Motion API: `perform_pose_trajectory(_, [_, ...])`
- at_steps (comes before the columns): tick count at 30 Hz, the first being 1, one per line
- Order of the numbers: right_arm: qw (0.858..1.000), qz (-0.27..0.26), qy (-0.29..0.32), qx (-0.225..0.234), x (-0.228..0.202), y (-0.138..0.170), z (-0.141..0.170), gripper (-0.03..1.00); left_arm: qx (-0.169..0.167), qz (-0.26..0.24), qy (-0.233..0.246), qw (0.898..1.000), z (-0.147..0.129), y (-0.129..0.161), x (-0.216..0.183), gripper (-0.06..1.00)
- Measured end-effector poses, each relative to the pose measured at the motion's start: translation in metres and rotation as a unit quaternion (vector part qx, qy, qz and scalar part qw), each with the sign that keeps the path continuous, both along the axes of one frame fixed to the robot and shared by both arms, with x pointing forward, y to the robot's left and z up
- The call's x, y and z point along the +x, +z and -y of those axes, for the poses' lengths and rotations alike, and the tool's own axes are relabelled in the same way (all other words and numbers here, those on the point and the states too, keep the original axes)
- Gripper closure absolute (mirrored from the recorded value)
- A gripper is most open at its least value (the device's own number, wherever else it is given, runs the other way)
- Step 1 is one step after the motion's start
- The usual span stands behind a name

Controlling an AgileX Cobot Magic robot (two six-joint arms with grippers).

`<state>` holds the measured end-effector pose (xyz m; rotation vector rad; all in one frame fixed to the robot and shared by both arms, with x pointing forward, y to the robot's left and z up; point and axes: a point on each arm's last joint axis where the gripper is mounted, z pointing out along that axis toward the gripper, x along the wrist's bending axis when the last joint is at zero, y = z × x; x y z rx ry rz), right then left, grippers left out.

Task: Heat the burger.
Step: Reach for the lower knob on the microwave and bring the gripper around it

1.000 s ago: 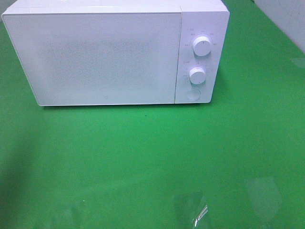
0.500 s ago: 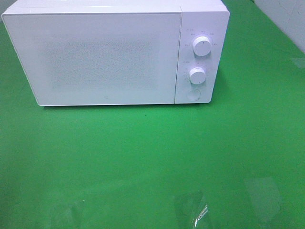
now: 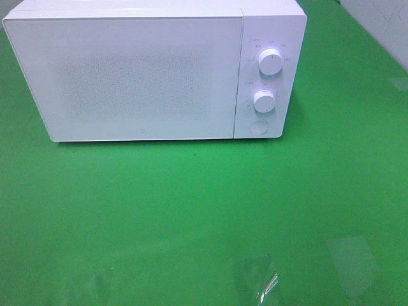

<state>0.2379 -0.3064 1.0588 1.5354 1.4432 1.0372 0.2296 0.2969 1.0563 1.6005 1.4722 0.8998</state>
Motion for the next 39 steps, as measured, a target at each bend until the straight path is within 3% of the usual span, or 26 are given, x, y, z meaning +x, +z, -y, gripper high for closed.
perform_pose_trajectory(39, [1.000,0.000,0.000,0.000,0.0000,0.0000,0.0000,0.21,-0.003,0.000,-0.002,1.000,0.0006,-0.0006,-0.0003,-0.04])
